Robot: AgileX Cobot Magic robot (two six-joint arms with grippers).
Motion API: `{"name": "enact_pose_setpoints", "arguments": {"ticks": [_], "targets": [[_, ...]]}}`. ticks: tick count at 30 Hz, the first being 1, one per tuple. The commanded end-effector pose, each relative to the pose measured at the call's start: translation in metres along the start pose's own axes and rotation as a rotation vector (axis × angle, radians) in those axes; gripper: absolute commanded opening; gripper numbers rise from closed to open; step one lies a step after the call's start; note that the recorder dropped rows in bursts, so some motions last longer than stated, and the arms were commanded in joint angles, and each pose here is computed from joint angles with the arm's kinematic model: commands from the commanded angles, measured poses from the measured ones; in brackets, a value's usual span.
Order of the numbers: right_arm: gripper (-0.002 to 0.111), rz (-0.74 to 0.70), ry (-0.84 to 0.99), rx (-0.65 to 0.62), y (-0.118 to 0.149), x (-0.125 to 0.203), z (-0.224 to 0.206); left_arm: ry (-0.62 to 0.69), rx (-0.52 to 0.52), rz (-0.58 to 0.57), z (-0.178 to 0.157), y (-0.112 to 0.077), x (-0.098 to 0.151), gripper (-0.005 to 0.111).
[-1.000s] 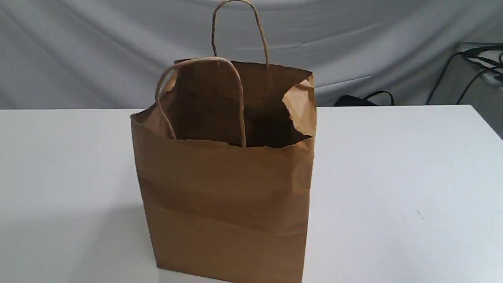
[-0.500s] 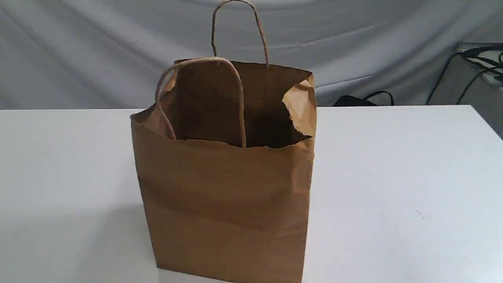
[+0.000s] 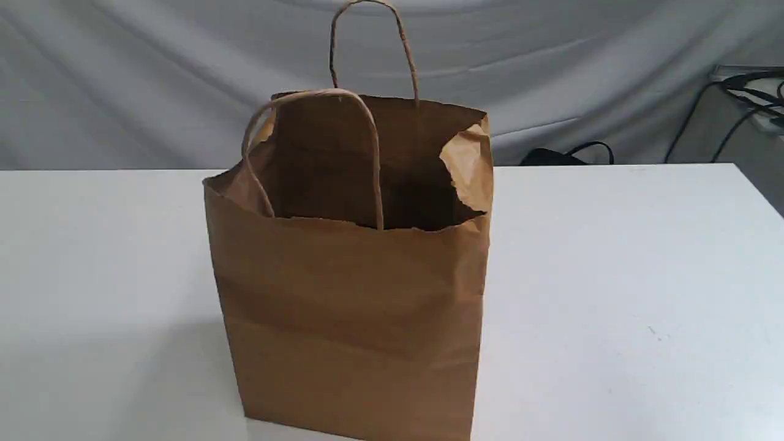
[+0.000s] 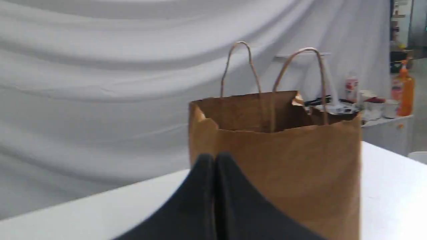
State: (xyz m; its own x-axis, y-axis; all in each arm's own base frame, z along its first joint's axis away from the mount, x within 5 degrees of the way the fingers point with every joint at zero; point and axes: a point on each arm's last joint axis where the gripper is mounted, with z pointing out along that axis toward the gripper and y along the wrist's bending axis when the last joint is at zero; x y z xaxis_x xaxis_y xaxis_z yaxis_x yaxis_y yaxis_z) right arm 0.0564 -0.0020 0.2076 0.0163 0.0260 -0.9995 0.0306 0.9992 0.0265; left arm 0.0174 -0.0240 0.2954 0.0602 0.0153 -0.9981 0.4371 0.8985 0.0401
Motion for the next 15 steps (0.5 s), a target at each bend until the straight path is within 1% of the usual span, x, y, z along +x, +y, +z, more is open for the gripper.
{"name": "enact_pose_setpoints", "arguments": {"ticks": [1, 4, 7, 9, 12, 14, 15], "targets": [[0.0, 0.008, 0.002, 0.007, 0.0, 0.001, 0.0, -0.055, -0.13, 0.118, 0.006, 0.01, 0.008, 0.0], [0.0, 0.008, 0.002, 0.007, 0.0, 0.001, 0.0, -0.115, -0.263, 0.126, 0.012, 0.02, 0.023, 0.0], [0.0, 0.008, 0.002, 0.007, 0.0, 0.001, 0.0, -0.119, -0.361, 0.126, 0.017, 0.029, 0.047, 0.0], [0.0, 0.008, 0.002, 0.007, 0.0, 0.001, 0.0, -0.093, -0.385, 0.123, 0.019, 0.031, 0.062, 0.0], [0.0, 0.008, 0.002, 0.007, 0.0, 0.001, 0.0, -0.028, -0.386, 0.127, 0.022, 0.032, 0.082, 0.0], [0.0, 0.008, 0.002, 0.007, 0.0, 0.001, 0.0, -0.023, -0.386, 0.141, 0.022, 0.032, 0.083, 0.0], [0.0, 0.008, 0.002, 0.007, 0.0, 0.001, 0.0, 0.006, -0.37, 0.136, 0.022, 0.031, 0.085, 0.0]]}}
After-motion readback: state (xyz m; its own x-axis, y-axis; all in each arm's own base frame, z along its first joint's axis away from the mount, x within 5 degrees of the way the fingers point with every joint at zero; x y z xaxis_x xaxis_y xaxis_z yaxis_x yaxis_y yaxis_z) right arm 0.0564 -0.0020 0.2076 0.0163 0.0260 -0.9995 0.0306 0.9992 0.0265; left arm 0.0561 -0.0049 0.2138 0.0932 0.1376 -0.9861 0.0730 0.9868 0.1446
